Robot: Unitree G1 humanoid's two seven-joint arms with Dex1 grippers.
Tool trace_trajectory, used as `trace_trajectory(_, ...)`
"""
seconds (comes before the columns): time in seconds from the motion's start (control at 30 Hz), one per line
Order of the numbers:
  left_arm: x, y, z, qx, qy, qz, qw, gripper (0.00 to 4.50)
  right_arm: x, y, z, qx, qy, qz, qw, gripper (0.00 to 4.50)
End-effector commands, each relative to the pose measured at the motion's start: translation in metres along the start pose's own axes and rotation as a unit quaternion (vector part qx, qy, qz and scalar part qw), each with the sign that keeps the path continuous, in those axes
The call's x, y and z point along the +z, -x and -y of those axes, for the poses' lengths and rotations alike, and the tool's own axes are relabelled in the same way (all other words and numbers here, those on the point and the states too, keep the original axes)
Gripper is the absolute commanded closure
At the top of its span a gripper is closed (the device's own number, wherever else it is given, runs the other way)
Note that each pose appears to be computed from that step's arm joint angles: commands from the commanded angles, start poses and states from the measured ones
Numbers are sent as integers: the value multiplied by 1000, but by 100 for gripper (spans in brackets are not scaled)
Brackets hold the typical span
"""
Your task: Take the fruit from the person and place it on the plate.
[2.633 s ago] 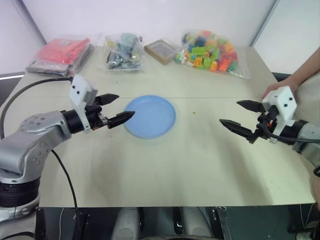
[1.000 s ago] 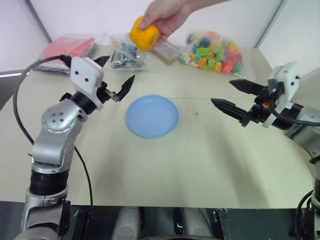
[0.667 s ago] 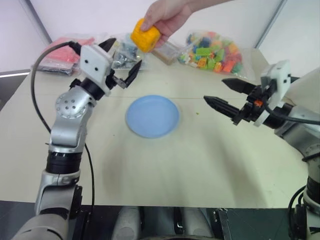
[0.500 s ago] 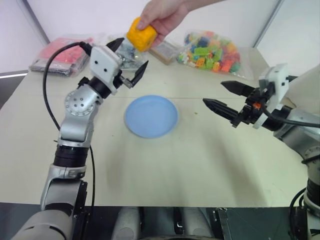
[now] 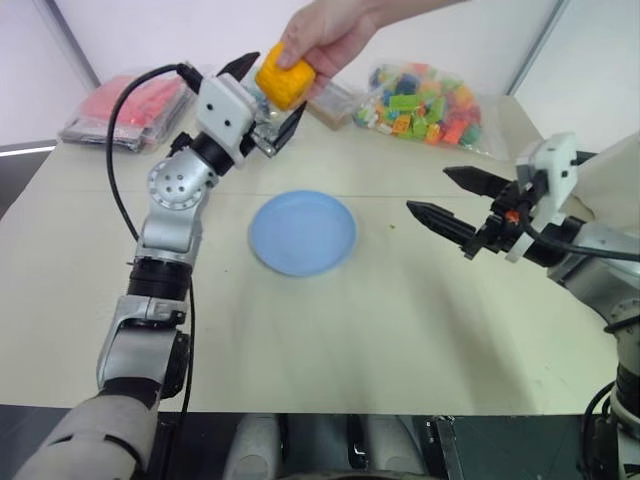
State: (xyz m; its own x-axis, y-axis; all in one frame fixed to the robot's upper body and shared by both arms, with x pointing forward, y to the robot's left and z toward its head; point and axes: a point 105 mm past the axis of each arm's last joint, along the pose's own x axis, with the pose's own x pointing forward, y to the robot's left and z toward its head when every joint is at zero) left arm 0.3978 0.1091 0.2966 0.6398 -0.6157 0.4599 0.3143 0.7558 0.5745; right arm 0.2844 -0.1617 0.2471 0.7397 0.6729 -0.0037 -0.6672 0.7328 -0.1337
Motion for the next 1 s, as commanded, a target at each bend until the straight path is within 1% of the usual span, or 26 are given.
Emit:
trace_trajectory(0.03,14,-8,-5,7,-14,30,999,0,14,5,-3,-3,28,22,999,4)
trace_trajectory(0.2,12,-10,-4,10,-13,32,999,0,13,7,-3,-6,27,21,999,4)
trace_trajectory(0.3,13,-12,-2,6,-12,36,999,81,12,7,-3,-6,26,20,999,0)
trace_trajectory(0.37,14,-12,-2,4,-9,38,999,180,12,6,-4,-6,26,20,999,0)
trace_trajectory(0.4,14,-12,-2,4,-9,38,999,222,11,6,-4,-6,26,19,999,0)
trace_trajectory(0.43,14,-12,-2,4,-9,38,999,240,11,6,-3,-6,26,18,999,0)
trace_trajectory(0.67,12,-11,-3,1,4,31,1000,240,8,5,-4,-7,27,15,999,0)
trace_trajectory(0.73,3,-10,-1,0,41,9,999,240,8,4,-5,-6,25,16,1000,0)
trace_trajectory(0.8,-8,-8,8,-27,98,-29,994,240,8,4,-5,-5,26,15,1000,0)
trace_trajectory(0.83,-18,-5,20,-54,133,-61,988,240,7,4,-5,-6,25,15,1000,0)
trace_trajectory(0.9,-28,6,41,-106,184,-106,971,240,5,5,-6,-6,24,12,1000,0)
trace_trajectory(0.93,-30,11,51,-129,202,-121,963,240,4,5,-7,-5,23,10,1000,0)
trace_trajectory(0.97,-30,13,55,-140,202,-125,961,240,3,6,-7,-5,23,6,1000,0)
trace_trajectory(1.0,-31,17,61,-152,217,-138,954,240,-4,7,-8,-5,36,-15,999,0)
